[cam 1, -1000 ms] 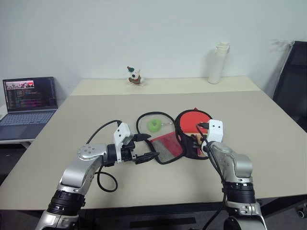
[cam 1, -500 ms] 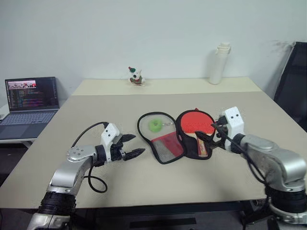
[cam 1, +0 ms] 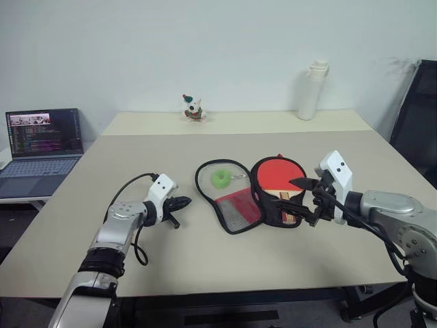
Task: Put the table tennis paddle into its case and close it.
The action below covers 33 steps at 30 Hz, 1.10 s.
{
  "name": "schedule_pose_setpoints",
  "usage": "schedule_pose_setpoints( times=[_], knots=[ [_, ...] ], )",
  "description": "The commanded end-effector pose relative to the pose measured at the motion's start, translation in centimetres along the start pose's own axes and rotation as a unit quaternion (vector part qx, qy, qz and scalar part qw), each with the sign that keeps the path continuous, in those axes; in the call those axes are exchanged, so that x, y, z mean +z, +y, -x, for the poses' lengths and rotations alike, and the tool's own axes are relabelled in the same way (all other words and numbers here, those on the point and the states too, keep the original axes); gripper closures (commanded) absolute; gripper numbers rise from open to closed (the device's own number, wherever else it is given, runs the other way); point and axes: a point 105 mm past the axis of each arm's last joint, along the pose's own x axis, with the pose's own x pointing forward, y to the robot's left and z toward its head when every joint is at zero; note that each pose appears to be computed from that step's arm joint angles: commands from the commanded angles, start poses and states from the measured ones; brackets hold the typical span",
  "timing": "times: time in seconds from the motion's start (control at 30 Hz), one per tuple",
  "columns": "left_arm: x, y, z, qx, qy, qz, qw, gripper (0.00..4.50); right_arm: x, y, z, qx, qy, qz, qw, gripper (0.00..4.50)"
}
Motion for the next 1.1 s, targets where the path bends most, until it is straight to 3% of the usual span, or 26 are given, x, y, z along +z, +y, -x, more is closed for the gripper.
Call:
schedule_pose_setpoints(
  times=[0.03, 0.2, 0.4, 0.57, 0.8, 0.97, 1.1],
  knots=[
    [1.2, 0.4, -1.1, 0.012, -0.021, -0.007, 1.000, 4.46, 0.7, -0.1, 0.6, -0.006, -0.013, 0.018, 1.000, 0.00],
    [3.2, -0.3, -2.9, -0.006, -0.052, -0.011, 0.999, 4.46, 0.5, -0.6, 1.0, -0.018, -0.008, 0.020, 1.000, 0.00],
    [8.5, -1.1, -4.2, -0.033, -0.104, -0.037, 0.993, 4.46, 0.3, -2.3, 2.6, -0.051, 0.001, 0.027, 0.998, 0.00],
    [15.2, -4.2, -5.2, -0.096, -0.176, -0.069, 0.977, 4.46, 0.3, -3.6, 4.2, -0.078, 0.006, 0.026, 0.997, 0.00],
    [21.0, -9.3, -8.6, -0.139, -0.226, -0.072, 0.961, 4.46, 0.6, -5.6, 6.5, -0.130, 0.002, 0.020, 0.991, 0.00],
    [22.9, -11.0, -10.1, -0.131, -0.239, -0.068, 0.960, 4.46, 0.3, -5.7, 6.6, -0.136, 0.005, 0.012, 0.991, 0.00],
    [22.1, -10.8, -9.9, -0.141, -0.241, -0.061, 0.958, 4.46, -0.5, -5.9, 6.0, -0.141, 0.008, -0.002, 0.990, 0.00]
  ],
)
